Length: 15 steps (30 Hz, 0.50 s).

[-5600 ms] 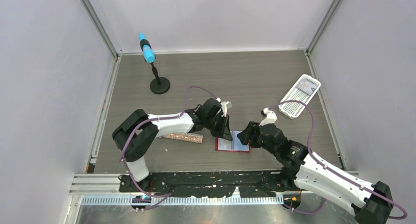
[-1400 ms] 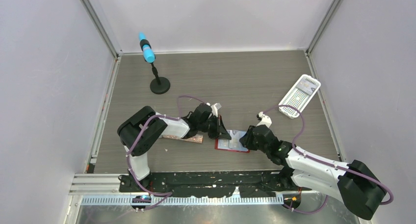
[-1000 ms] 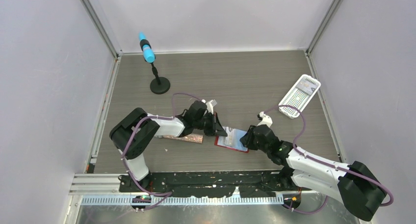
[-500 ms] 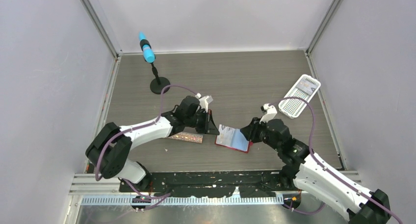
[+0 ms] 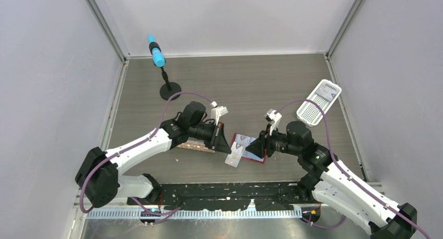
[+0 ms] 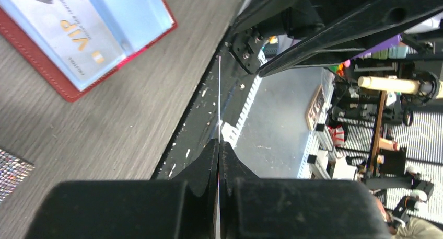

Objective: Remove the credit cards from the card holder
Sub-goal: Place the credit card in the storage box.

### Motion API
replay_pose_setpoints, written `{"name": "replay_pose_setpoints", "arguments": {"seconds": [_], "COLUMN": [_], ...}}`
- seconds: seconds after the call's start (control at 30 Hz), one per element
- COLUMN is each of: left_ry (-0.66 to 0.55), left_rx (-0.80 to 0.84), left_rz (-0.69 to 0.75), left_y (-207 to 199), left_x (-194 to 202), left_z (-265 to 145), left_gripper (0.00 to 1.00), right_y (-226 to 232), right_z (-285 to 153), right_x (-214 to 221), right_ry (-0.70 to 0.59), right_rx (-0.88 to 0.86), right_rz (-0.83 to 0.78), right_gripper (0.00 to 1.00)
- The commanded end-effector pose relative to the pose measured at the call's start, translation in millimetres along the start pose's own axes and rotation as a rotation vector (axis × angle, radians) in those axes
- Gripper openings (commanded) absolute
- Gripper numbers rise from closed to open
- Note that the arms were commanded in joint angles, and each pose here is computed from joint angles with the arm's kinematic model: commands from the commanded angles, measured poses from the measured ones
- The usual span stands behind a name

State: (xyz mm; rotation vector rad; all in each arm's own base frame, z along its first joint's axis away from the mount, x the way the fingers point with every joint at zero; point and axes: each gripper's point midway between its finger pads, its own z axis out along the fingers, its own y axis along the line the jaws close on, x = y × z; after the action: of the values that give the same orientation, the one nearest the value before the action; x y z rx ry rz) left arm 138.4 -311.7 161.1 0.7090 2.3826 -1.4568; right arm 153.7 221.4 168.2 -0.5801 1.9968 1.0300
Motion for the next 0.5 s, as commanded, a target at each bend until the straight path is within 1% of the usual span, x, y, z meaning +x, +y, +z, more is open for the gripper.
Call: {"name": "replay_pose_setpoints", "arguments": {"seconds": [0.0,0.23,0.33,0.47], "left_ry": [0.036,0.060,0.060,0.061], "left_rx": [0.116,0.135,0.132,0.133], "left_rz": [0.080,0.109,0.114,0.119], "left_y": [-33.2,-40.1,-39.4,-39.3], "left_x": [3.3,10.5,10.9,11.9], "left_z": [-8.6,-5.5,-5.1,-4.1], "left_gripper": [0.00,0.00,0.00,0.00], "right_y": [28.8,39.9,41.9,49.4], "right_z": [-1.4,3.5,4.1,5.6], "right_x": [-6.9,1.1,4.0,12.5], "right_ry": [0.037,0.076,0.079,0.099], "right_rx": [-0.158,-0.246,-0.266,-0.336], "right_rz": [-0.050,-0.019,-0.011,0.012], "right_gripper": [0.47,0.49,0.46,0.44]}}
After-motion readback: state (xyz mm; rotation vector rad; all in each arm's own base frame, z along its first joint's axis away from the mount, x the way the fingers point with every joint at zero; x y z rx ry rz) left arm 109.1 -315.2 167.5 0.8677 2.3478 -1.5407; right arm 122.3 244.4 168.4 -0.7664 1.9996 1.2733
